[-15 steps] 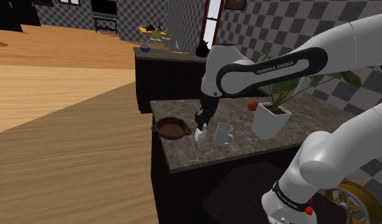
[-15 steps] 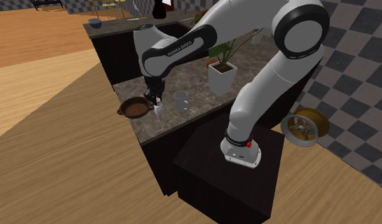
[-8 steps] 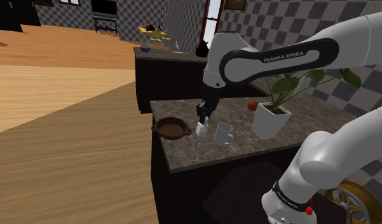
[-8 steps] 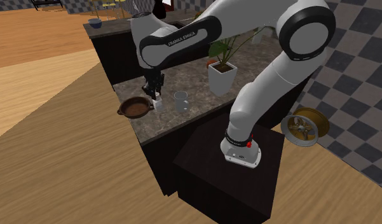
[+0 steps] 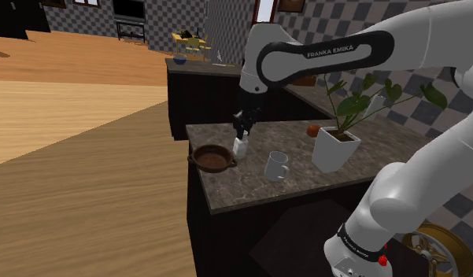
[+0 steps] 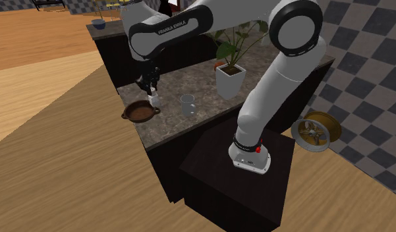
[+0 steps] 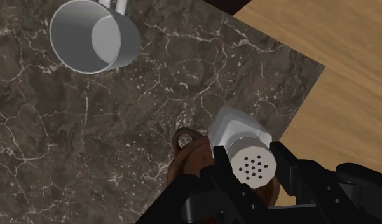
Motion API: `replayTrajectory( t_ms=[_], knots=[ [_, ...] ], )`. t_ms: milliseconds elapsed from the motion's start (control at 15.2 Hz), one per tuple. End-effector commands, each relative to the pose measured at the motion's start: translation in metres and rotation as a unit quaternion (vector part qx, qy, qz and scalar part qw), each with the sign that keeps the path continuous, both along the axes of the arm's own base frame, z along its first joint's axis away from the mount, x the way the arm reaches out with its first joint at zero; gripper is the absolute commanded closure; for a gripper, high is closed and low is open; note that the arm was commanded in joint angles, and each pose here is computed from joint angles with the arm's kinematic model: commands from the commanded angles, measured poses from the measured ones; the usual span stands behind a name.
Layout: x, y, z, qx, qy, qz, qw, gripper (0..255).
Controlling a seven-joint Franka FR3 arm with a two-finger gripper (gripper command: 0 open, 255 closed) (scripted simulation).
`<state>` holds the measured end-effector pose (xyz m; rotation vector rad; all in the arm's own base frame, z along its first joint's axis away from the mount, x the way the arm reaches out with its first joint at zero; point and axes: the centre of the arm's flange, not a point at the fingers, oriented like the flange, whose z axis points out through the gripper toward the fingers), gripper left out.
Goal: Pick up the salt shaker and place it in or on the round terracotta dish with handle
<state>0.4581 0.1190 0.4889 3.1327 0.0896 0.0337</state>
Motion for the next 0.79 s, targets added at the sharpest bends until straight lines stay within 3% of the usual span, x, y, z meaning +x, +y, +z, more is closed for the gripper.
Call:
replayTrajectory(
  t_ms=[0, 528, 726],
  knots=[
    [0.025, 0.001, 0.006, 0.000, 0.000, 0.000, 1.0000, 255],
    [0.130, 0.005, 0.033, 0.000, 0.000, 0.000, 1.0000, 255],
    [0.130, 0.005, 0.017, 0.000, 0.000, 0.000, 1.0000, 255]
  ],
)
